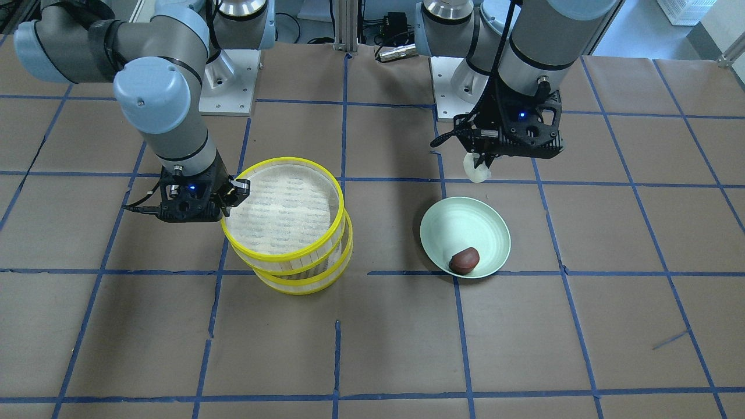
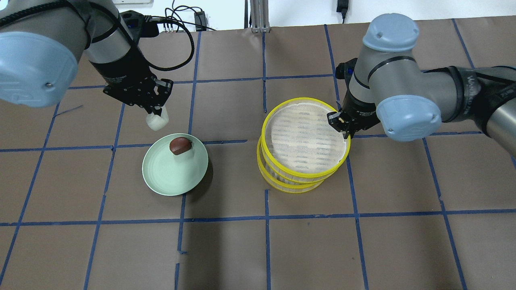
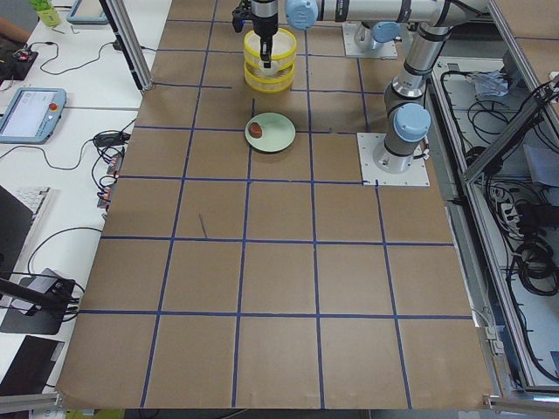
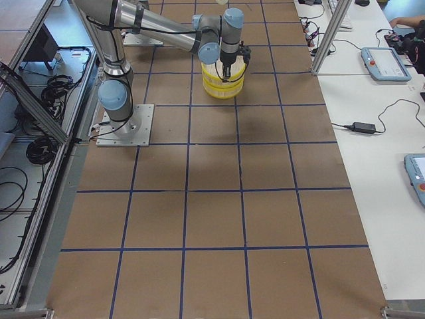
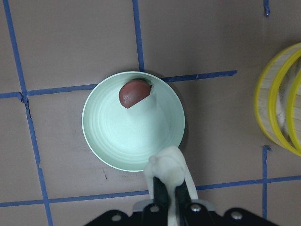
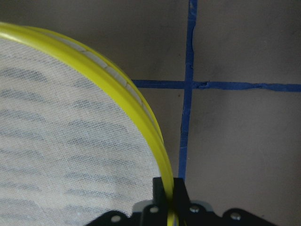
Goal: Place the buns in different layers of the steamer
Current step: 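Set the top tier aside with the right gripper while the left carries the bun, then lower the white bun into the bottom tier and open the left gripper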
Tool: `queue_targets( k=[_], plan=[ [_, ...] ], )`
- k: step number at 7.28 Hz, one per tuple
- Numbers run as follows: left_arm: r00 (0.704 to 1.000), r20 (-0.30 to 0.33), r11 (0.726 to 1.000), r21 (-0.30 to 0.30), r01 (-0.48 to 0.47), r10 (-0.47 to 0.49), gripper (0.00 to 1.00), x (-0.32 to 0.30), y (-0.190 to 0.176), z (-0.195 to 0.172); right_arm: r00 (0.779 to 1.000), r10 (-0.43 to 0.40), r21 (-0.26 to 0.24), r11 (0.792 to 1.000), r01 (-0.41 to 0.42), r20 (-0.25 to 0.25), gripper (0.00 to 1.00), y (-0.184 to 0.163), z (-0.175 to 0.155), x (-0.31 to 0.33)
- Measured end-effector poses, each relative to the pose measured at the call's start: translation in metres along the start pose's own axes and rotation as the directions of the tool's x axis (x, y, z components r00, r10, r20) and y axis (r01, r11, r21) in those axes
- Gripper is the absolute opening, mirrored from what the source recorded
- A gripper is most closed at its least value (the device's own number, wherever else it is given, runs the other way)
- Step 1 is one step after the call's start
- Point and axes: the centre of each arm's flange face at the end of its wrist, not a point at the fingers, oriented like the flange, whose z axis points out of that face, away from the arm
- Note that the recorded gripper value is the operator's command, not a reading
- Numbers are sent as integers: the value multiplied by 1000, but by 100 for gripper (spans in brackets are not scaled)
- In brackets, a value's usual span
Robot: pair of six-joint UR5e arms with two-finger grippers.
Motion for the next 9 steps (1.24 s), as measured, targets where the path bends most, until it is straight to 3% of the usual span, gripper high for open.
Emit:
queue_targets(
  k=[3, 7, 8, 9],
  plan=[
    [991, -115, 997, 12, 76, -74, 5, 33, -21, 27, 998, 62, -50, 997, -61, 19, 2, -5, -52, 118],
    [971, -194, 981, 110, 162, -139, 11, 188, -56, 123, 999, 12, -56, 998, -10, 48, 2, 6, -56, 226],
    [967, -215, 977, 132, 170, -139, 19, 219, -56, 145, 999, -1, -56, 998, 3, 50, 2, 8, -55, 232],
    [964, -224, 975, 134, 175, -142, 97, 241, -56, 167, 999, -8, -56, 998, 11, 51, 2, 9, -55, 233]
  ],
)
